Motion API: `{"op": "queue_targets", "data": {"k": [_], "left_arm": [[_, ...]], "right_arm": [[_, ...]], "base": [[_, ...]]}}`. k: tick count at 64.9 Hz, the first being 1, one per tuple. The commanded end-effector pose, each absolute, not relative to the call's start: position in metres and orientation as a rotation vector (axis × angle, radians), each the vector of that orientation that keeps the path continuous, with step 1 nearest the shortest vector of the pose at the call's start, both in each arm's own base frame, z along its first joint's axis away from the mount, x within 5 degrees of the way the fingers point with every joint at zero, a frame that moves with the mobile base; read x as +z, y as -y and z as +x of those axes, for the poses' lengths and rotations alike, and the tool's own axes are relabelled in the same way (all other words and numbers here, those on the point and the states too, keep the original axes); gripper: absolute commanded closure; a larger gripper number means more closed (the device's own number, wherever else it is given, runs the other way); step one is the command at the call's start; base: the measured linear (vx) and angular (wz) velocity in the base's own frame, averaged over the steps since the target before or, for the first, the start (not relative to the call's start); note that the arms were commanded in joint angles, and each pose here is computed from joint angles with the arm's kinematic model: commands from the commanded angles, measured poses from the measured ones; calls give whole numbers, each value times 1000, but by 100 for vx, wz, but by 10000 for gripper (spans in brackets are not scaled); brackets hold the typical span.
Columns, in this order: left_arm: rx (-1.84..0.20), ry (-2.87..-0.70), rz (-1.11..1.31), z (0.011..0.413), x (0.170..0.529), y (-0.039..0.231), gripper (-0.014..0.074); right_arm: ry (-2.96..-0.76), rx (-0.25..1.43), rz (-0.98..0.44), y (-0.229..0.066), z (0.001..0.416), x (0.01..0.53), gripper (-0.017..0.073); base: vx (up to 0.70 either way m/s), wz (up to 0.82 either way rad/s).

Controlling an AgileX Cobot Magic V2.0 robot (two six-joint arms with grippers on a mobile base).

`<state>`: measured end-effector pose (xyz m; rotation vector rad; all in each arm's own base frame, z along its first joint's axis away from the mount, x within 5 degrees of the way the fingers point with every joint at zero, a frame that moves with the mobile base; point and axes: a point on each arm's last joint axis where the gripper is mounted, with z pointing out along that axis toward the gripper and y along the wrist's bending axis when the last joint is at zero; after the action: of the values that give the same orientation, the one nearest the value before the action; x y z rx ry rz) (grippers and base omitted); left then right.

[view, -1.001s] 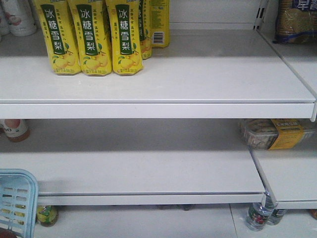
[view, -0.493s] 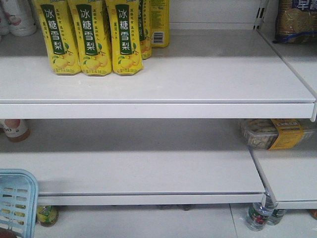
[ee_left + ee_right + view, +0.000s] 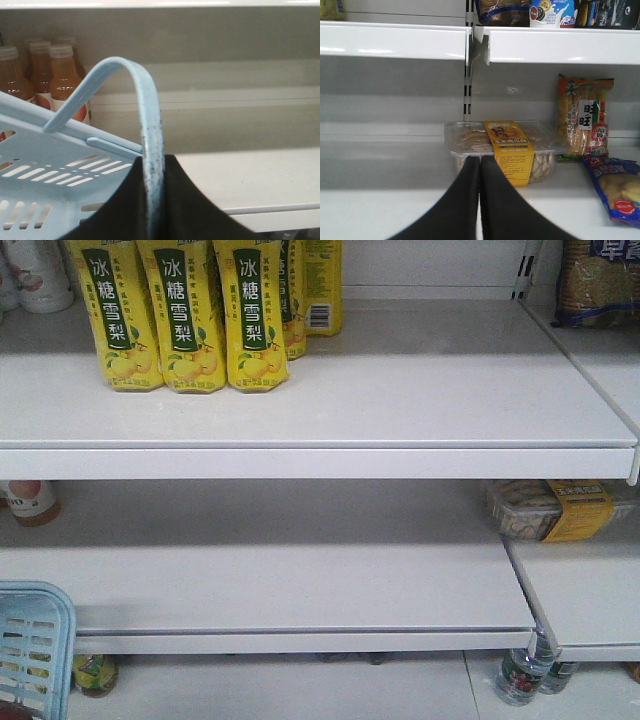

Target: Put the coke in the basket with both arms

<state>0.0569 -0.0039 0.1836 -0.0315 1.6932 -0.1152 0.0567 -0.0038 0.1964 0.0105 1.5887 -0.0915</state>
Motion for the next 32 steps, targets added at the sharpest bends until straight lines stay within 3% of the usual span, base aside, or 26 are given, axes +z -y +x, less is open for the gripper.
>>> {"op": "queue_targets", "data": {"k": [1, 32], "left_arm": [[-79, -1480, -13, 54, 210, 2, 600], [-79, -1481, -13, 54, 210, 2, 600]], "right_arm": [[-1515, -108, 1, 4, 56, 201, 569], [-1515, -108, 1, 4, 56, 201, 569]], "base": [[0, 0], [0, 0]]}}
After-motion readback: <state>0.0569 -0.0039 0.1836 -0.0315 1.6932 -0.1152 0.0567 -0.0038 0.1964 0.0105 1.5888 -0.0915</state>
